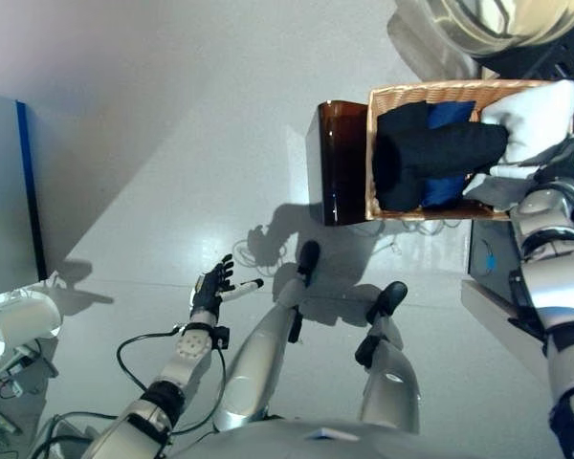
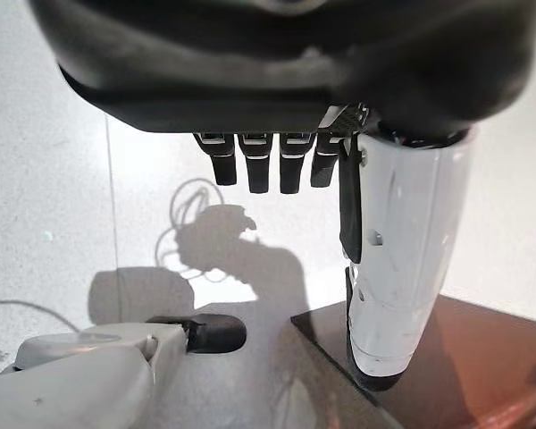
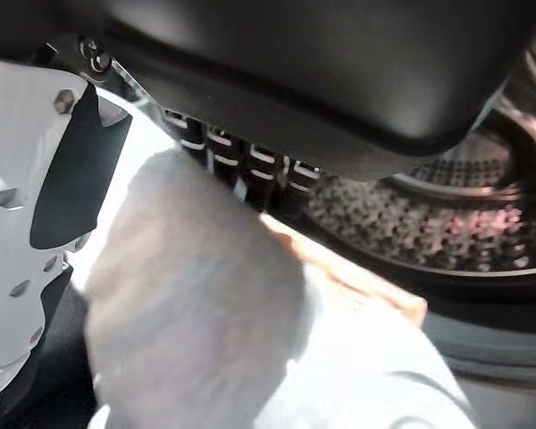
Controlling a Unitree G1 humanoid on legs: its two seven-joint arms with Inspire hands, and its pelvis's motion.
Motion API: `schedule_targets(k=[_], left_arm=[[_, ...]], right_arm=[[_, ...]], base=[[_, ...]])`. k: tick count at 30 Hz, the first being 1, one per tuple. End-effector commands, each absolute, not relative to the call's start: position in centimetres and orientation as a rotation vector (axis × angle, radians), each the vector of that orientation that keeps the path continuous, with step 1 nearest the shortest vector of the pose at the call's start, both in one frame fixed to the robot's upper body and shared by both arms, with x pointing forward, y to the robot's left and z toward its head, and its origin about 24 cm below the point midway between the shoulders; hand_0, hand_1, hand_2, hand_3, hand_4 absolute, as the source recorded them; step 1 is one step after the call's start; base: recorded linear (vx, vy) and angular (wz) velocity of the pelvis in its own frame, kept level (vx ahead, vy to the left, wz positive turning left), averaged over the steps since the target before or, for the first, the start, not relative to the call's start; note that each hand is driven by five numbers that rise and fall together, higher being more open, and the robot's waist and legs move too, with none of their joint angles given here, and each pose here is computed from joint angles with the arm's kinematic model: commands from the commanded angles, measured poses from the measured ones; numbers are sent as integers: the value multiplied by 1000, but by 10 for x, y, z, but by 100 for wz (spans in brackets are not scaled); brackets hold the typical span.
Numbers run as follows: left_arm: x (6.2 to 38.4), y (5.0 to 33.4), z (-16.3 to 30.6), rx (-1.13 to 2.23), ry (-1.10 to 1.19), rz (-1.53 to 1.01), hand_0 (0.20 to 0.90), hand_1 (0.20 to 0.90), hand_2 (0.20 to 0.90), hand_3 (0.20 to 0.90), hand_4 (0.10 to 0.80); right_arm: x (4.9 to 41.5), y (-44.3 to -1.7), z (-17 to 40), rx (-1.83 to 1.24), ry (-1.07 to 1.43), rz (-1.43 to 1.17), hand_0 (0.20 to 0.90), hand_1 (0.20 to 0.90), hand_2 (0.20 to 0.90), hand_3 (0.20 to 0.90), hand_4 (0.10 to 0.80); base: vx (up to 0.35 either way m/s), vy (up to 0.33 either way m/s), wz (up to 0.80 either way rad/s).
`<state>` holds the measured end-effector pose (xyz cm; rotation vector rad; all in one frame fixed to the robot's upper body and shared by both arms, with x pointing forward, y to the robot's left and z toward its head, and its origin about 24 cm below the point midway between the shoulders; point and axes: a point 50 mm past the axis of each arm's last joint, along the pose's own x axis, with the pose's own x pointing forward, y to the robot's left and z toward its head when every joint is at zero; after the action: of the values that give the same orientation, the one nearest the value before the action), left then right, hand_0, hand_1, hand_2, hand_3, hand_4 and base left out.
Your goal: Pick up the clothes and place them into the washing machine
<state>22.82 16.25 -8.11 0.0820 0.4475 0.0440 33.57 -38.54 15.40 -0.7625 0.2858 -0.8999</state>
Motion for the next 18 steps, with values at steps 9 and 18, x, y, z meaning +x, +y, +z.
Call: schedule_targets(k=[9, 18], left_arm=[[223, 176, -73, 47, 385, 101, 900, 900, 900, 900, 800], [216, 182, -78, 57, 415, 120, 900, 900, 900, 900, 800]], right_arm=[[330, -406, 220, -921, 145, -1022, 200, 200, 200, 200, 300], [337, -395, 208, -915, 162, -991, 200, 200, 200, 200, 300]], base=[[0, 7, 2], [-7, 5, -4]])
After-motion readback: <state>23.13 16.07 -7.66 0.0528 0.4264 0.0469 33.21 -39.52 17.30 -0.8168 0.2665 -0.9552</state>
